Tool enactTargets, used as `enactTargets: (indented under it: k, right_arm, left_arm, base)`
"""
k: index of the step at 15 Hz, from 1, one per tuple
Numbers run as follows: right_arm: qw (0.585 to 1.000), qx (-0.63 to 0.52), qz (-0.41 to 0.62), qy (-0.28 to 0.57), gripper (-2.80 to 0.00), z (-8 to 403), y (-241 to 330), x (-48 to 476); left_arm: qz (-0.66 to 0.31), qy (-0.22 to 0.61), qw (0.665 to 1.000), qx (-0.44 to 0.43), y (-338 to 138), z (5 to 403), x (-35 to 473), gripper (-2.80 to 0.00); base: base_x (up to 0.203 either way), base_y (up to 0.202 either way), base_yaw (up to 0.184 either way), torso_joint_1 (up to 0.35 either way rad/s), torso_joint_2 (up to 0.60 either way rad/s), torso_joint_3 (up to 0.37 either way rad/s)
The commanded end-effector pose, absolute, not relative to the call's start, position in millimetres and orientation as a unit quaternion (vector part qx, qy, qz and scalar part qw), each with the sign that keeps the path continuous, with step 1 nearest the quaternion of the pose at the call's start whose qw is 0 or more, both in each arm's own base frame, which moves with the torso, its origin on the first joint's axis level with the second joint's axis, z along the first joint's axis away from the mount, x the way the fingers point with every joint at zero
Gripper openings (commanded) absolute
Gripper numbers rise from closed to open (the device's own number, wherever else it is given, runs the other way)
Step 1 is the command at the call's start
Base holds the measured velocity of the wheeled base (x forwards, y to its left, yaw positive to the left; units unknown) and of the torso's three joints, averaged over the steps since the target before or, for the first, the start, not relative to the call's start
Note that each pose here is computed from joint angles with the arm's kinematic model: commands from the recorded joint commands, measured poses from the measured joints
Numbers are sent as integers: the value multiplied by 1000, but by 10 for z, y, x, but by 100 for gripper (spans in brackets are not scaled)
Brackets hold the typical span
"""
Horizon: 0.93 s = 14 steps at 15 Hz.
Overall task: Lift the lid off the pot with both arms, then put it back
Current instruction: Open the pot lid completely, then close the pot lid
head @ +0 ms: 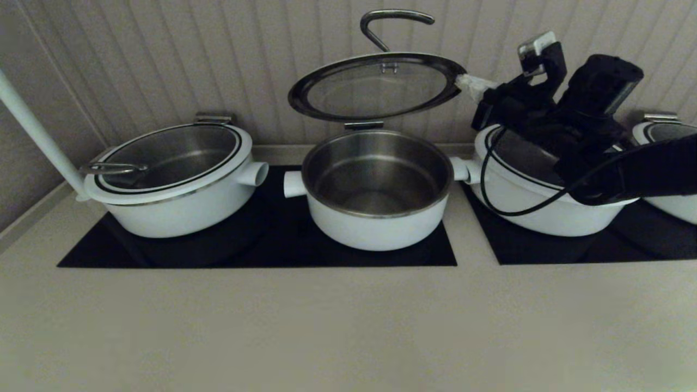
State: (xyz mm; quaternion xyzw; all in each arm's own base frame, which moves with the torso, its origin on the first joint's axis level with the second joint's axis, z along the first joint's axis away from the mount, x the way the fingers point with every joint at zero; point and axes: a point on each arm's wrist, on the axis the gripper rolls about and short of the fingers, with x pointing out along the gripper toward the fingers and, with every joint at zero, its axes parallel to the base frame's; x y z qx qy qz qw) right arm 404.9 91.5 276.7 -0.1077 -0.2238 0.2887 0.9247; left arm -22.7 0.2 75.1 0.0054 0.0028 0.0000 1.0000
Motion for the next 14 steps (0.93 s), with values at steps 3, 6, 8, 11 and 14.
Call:
enactTargets:
  k: [3, 6, 8, 11, 14]
  right_arm:
    - [926, -109, 288, -219, -280, 2875, 825, 3736]
    - [931, -110, 278, -208, -280, 2901, 705, 3566]
    - [935, -112, 269, -204, -280, 2937, 606, 3423]
    - [938, -115, 256, -202, -280, 2995, 477, 3142]
    - [939, -126, 248, -202, -280, 3007, 396, 2801]
  left_arm:
    - [0, 3, 1000, 5, 3, 750, -227, -280]
    - [0, 3, 1000, 5, 3, 750, -227, -280]
    - [0, 3, 1000, 5, 3, 750, -227, -280]
    - [1, 3, 1000, 5, 3, 750, -227, -280]
    - [0, 3, 1000, 5, 3, 750, -227, -280]
  base:
    - [0, 0, 0, 0, 0, 0]
    - [0, 0, 0, 0, 0, 0]
    - [0, 0, 0, 0, 0, 0]
    - [0, 0, 0, 0, 0, 0]
    - [0, 0, 0, 0, 0, 0]
